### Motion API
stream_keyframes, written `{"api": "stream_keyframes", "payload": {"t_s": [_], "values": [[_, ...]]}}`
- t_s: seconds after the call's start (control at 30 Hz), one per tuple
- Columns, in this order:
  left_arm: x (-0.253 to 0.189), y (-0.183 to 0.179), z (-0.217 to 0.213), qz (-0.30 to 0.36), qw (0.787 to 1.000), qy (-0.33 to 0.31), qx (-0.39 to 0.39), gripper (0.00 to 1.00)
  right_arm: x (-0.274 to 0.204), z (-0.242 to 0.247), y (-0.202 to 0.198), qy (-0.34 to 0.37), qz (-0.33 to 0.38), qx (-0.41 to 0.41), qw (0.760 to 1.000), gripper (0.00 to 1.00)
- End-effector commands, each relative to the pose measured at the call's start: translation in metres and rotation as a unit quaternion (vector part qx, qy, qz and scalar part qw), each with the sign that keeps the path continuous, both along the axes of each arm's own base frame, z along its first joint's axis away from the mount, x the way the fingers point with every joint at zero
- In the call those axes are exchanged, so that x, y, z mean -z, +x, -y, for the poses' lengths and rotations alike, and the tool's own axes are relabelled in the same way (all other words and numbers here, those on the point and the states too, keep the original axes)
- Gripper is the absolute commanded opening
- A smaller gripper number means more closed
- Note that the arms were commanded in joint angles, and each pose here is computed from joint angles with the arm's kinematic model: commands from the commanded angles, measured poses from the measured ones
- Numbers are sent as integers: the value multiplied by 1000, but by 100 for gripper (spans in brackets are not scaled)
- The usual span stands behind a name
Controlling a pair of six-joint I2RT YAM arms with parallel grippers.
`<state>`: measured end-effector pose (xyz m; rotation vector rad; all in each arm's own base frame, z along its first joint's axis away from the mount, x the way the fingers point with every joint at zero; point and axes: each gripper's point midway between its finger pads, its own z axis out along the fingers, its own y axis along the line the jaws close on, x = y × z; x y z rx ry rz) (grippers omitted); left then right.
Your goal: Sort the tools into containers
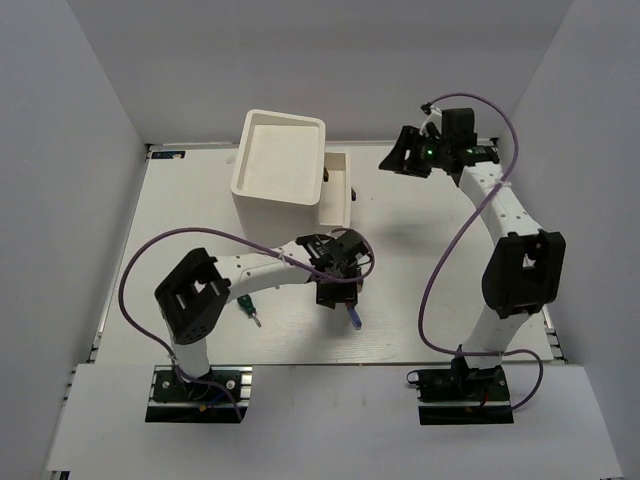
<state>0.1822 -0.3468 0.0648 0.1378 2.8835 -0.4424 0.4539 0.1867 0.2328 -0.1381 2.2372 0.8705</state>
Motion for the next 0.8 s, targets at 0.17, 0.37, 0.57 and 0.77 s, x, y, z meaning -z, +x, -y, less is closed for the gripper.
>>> {"api": "stream_keyframes", "payload": {"t_s": [0.17, 0.37, 0.57, 0.77], "values": [[9, -7, 13, -9, 999, 35, -39, 58, -6, 33, -20, 19, 22, 25, 999, 62], [4, 0, 30, 11, 999, 23, -46, 58, 5, 42, -39, 21, 13, 25, 999, 62], [32, 1, 22, 5, 996, 59, -60, 58, -1, 47, -44, 32, 16, 32, 999, 62], [56, 0, 24, 9, 995, 88, -55, 52, -2, 54, -51, 36, 16, 37, 999, 62]]}}
